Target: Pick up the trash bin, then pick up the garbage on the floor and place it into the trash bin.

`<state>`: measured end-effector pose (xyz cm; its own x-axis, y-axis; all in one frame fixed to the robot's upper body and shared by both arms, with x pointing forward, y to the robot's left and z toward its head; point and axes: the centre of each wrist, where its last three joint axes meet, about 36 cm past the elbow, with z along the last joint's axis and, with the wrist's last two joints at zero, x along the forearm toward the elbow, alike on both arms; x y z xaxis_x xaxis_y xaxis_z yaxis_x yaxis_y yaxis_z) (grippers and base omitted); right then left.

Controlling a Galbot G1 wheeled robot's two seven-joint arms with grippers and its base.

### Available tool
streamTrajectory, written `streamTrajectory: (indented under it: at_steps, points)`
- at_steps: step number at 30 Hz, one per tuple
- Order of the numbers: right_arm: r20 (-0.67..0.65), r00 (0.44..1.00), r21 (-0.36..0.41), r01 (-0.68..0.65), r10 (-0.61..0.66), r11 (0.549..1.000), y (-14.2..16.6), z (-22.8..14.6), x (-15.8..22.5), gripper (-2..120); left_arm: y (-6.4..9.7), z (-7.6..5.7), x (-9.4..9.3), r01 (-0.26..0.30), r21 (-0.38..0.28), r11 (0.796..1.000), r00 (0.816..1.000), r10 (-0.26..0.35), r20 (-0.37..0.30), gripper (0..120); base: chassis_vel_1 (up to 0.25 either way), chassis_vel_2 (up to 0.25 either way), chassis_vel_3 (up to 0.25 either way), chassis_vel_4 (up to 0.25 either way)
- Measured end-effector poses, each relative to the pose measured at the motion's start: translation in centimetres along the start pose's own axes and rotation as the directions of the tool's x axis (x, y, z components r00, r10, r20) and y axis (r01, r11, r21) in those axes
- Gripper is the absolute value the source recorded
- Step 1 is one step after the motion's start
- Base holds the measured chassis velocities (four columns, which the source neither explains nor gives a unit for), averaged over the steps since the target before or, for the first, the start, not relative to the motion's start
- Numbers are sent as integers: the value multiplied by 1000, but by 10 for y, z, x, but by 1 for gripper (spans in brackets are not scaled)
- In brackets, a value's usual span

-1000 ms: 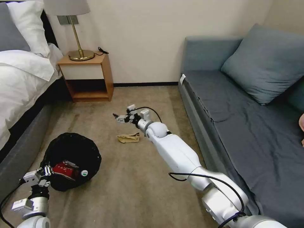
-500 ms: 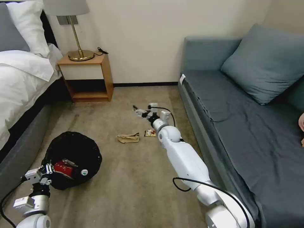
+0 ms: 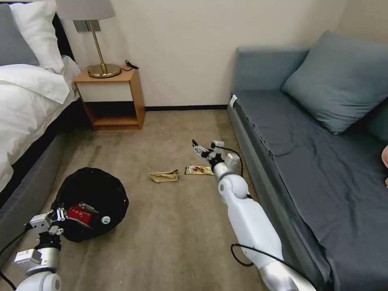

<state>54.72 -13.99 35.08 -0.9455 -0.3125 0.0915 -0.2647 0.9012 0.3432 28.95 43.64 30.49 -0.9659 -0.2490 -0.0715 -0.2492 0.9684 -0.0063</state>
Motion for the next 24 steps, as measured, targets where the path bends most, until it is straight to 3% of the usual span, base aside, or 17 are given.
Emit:
streamTrajectory:
  at_steps: [12, 24]
  points:
    - [-68, 997, 59, -44, 48, 997, -10, 42, 48, 100, 0, -5, -3, -23, -23, 999, 1000, 23, 12, 5, 0, 0, 0, 0]
    - [-93, 991, 122, -87, 98, 989, -17, 57, 75, 100, -1, -9, -3, -41, -31, 999, 999, 41, 19, 5, 0, 0, 0, 0]
